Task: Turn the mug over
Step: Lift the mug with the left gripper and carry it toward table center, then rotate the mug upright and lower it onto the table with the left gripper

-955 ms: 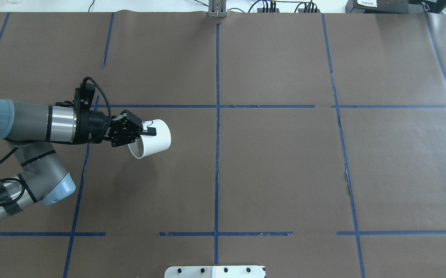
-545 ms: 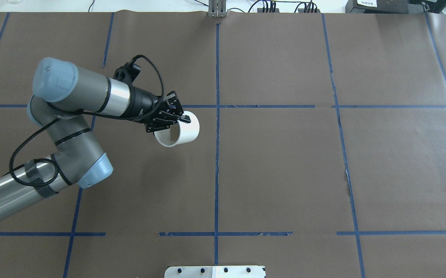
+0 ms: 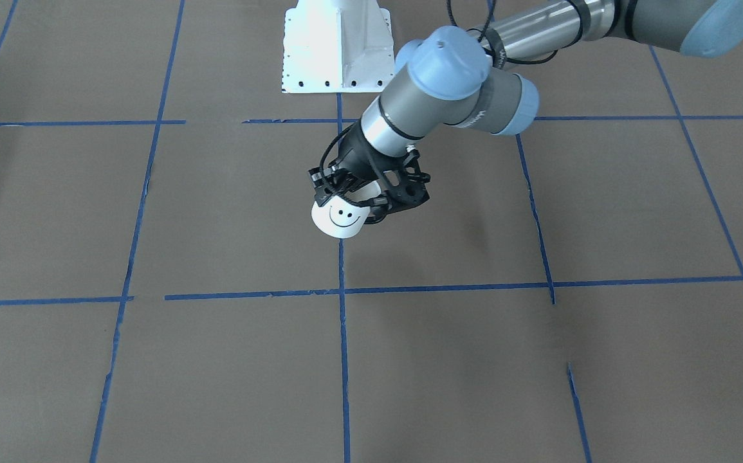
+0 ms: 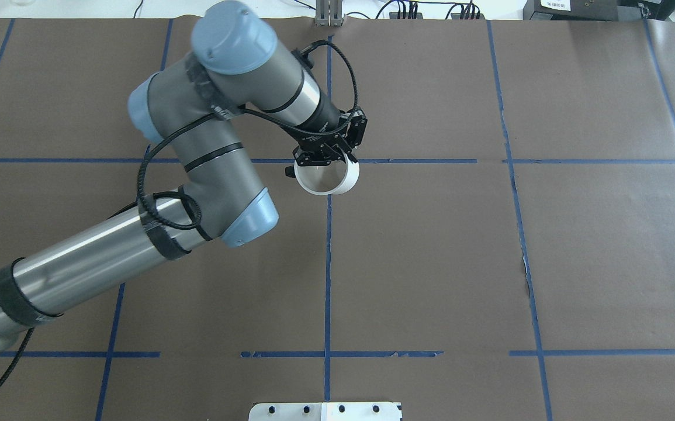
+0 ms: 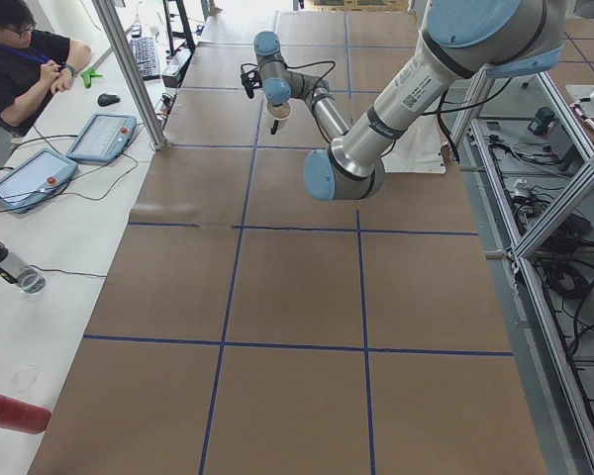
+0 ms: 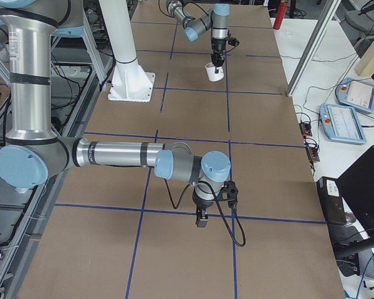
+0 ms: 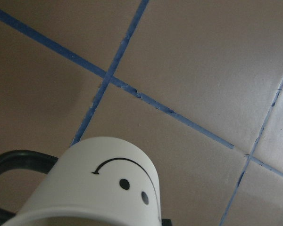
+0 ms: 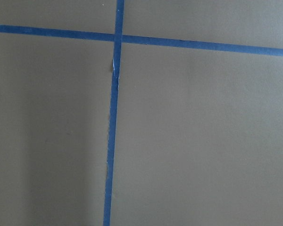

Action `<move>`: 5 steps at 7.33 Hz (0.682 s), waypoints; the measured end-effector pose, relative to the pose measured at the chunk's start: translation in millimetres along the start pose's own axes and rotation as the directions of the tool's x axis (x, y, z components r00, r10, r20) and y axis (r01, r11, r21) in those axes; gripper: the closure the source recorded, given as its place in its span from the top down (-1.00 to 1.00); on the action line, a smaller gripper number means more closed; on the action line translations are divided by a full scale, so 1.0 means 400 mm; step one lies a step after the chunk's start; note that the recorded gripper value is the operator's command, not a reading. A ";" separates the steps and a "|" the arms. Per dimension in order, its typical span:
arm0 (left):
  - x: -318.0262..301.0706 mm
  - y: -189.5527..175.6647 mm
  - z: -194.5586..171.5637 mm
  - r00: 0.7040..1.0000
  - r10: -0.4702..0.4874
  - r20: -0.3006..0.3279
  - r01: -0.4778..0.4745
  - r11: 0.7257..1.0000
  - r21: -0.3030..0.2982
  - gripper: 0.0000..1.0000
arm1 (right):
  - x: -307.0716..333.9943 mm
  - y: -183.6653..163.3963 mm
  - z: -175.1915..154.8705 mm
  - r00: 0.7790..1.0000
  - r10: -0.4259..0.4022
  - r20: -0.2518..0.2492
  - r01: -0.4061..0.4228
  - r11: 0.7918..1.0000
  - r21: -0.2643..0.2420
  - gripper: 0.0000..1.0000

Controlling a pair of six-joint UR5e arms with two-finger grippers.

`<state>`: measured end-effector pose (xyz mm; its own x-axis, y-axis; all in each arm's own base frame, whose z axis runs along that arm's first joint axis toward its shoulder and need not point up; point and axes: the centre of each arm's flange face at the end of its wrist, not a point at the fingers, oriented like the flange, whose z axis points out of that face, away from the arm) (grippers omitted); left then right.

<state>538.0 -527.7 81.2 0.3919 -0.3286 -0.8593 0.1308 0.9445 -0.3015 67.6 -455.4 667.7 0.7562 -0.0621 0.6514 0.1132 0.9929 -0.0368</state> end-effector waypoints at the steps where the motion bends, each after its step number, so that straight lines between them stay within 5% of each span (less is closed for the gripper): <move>1: 0.009 0.000 0.017 0.995 0.058 0.082 -0.055 0.998 -0.040 -1.00 | 0.000 0.000 0.000 1.000 0.000 0.000 0.000 1.000 0.000 1.00; 3: -0.016 0.003 0.074 0.968 0.181 0.172 -0.153 0.974 -0.167 -1.00 | 0.000 0.000 0.000 1.000 0.000 0.000 0.000 1.000 0.000 1.00; 5: -0.030 0.024 0.136 0.948 0.253 0.193 -0.207 0.950 -0.233 -1.00 | 0.000 0.000 0.000 1.000 0.000 0.000 0.000 1.000 0.000 1.00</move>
<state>584.1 -514.3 111.0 0.5804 -0.0710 -0.8113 -0.1687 0.9641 -0.2051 67.6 -455.4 667.6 0.7562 -0.0623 0.6514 0.1132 0.9929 -0.0365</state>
